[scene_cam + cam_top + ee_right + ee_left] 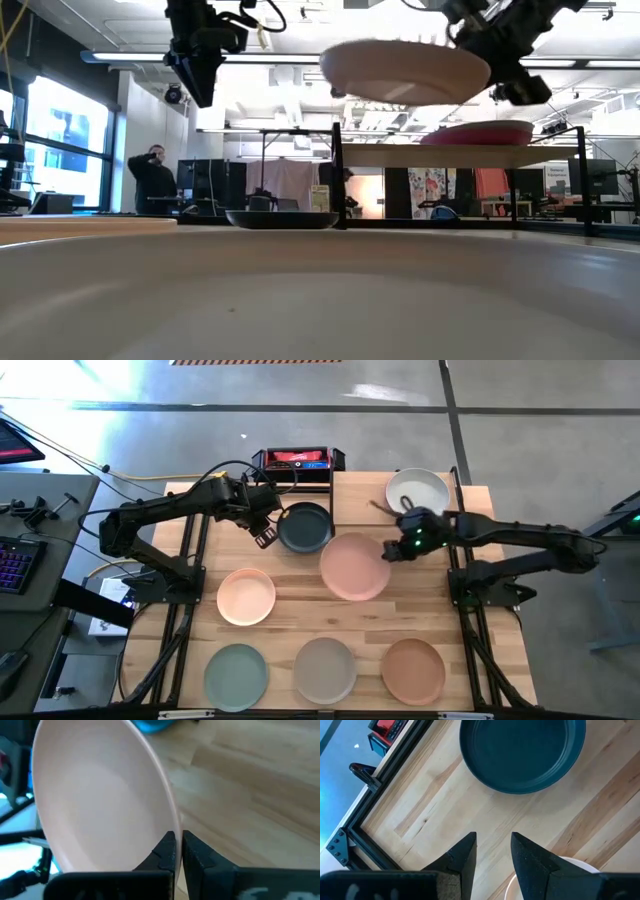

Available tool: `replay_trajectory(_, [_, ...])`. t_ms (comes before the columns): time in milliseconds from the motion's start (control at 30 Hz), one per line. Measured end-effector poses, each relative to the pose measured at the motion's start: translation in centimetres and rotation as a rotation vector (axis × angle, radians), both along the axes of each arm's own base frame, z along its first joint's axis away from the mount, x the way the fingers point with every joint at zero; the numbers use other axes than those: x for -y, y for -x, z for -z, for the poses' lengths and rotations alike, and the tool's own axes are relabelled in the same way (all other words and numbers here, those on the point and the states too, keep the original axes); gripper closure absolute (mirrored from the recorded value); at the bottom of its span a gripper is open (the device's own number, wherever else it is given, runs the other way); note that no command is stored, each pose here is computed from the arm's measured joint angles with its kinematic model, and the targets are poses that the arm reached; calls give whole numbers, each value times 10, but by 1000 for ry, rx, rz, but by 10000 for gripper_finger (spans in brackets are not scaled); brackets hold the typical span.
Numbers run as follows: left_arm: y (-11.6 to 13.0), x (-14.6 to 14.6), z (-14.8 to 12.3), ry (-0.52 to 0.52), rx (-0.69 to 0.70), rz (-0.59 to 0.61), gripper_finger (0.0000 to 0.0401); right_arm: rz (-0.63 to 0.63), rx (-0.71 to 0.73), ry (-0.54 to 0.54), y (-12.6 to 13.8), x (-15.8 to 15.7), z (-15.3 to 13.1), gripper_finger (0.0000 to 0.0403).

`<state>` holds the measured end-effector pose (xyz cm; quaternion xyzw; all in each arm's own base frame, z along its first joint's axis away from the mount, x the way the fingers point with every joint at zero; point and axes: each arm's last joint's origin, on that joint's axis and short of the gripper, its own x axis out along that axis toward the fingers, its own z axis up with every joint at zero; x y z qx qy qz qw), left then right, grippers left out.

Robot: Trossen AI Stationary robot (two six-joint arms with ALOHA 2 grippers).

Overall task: Place and stack plates onto a shelf
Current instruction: Stack the light pink plate on top of the white plate on the shelf

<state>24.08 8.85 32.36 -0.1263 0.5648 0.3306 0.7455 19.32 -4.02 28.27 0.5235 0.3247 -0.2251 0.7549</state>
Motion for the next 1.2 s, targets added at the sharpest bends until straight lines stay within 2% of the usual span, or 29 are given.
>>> replay_trajectory(500, [0, 0, 0, 2, 0, 1, 290, 210, 99, 76, 63, 24, -27, 403])
replay_trajectory(867, [0, 0, 0, 2, -1, 1, 290, 373, -40, 238, 96, 39, -79, 403])
replay_trajectory(1033, [0, 0, 0, 1, -5, 9, 290, 459, -92, 229, 106, 47, -91, 403])
replay_trajectory(1200, [0, 0, 0, -2, -17, 35, 290, 533, -113, 170, 110, 60, -87, 403])
